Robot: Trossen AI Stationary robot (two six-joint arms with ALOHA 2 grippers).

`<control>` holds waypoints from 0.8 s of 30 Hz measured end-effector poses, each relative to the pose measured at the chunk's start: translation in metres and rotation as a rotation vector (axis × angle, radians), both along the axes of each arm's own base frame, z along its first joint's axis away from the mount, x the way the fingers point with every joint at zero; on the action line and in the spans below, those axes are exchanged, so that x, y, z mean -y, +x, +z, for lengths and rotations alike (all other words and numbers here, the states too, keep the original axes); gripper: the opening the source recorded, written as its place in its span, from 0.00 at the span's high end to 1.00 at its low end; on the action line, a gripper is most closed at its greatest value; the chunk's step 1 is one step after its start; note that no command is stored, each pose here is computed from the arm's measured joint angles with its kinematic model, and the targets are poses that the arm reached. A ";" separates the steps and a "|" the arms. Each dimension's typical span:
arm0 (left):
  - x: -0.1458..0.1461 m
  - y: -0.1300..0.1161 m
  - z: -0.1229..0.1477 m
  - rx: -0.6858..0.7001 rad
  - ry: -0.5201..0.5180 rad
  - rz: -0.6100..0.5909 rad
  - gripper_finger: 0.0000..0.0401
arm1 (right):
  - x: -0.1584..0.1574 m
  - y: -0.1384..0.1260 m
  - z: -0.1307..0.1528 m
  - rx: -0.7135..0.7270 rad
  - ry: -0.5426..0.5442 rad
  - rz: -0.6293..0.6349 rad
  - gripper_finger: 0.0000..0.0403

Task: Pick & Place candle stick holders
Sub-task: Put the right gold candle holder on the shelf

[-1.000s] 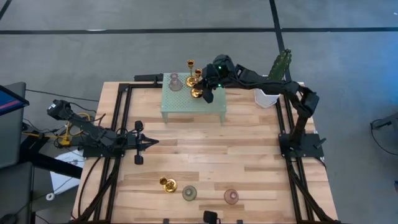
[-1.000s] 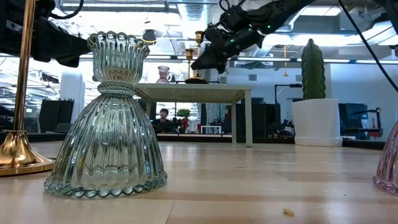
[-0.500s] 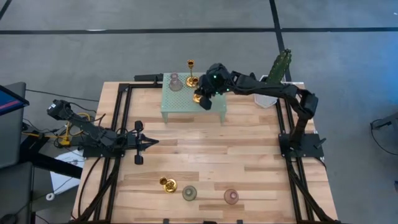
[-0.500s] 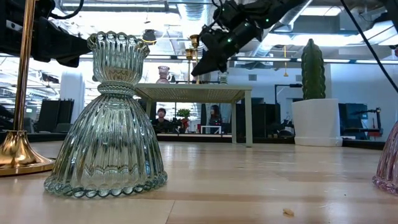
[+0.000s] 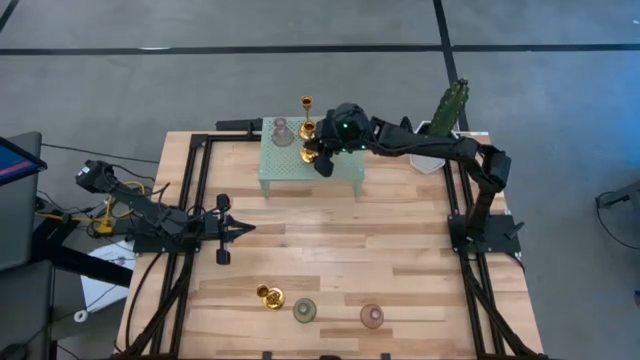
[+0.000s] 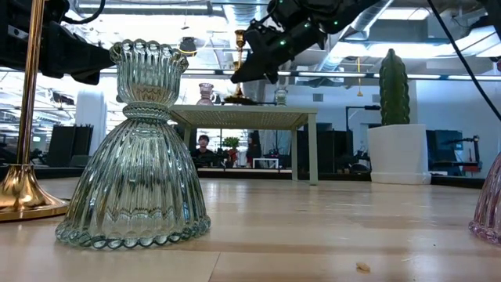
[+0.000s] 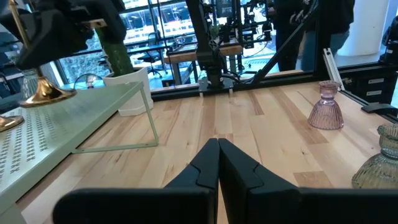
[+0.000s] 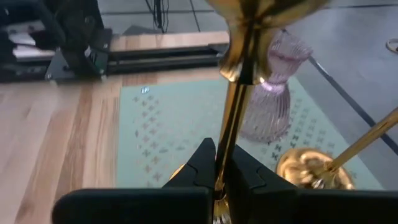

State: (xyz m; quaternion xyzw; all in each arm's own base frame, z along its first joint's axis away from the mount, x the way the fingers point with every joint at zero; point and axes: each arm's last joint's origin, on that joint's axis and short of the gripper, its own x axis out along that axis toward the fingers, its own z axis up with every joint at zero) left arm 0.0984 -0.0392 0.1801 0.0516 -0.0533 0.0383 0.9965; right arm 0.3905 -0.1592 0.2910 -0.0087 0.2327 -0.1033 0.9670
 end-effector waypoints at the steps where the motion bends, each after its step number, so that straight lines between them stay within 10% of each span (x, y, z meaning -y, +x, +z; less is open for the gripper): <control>1: 0.000 0.000 0.000 0.000 0.000 0.000 0.99 | 0.001 0.000 0.001 0.010 0.002 -0.004 1.00; 24: 0.000 0.000 0.000 0.000 0.000 0.000 0.99 | 0.006 -0.004 -0.004 -0.017 0.072 -0.041 1.00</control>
